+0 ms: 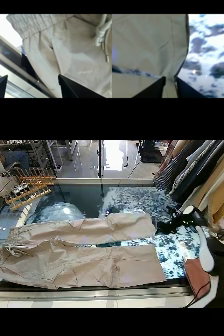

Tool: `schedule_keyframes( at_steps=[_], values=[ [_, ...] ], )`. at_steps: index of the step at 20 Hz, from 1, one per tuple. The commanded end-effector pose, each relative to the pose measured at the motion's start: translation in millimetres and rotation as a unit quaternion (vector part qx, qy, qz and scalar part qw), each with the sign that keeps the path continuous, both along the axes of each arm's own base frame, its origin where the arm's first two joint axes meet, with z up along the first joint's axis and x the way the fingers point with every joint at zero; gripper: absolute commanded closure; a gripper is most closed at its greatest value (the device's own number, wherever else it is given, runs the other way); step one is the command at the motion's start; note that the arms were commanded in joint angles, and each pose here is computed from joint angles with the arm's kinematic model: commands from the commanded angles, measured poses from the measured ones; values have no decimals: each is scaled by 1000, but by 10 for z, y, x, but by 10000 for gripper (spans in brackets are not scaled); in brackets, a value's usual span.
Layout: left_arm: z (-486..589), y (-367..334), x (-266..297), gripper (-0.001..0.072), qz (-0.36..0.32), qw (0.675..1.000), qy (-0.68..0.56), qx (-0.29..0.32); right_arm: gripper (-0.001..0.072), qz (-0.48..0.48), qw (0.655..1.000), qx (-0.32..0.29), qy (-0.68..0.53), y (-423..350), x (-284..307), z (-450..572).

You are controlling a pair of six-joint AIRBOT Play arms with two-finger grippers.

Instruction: Fold the clothes and pants, and hang the long-sleeved shirts on hangers.

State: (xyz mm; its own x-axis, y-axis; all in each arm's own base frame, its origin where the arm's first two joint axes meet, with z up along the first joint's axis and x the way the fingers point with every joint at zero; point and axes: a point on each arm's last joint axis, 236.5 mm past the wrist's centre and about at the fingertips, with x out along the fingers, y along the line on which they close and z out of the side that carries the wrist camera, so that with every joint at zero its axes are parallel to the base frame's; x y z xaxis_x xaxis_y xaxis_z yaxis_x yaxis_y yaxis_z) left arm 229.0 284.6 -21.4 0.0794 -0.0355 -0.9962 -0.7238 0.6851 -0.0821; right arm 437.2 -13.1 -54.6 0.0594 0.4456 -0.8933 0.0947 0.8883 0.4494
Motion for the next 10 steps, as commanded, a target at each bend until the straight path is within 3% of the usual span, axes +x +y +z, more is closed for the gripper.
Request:
schedule_keyframes(
  at_steps=[1, 6, 10],
  values=[
    [-7, 89, -101, 15, 20, 999, 21, 17, 276, -9, 997, 0, 75, -40, -801, 135],
    [-168, 83, 4, 15, 53, 998, -23, 4, 283, -116, 991, 7, 74, -235, -1862, 277],
    [-414, 159, -88, 15, 87, 996, -32, -10, 283, -174, 976, 50, 118, -89, -2699, 155]
  ],
)
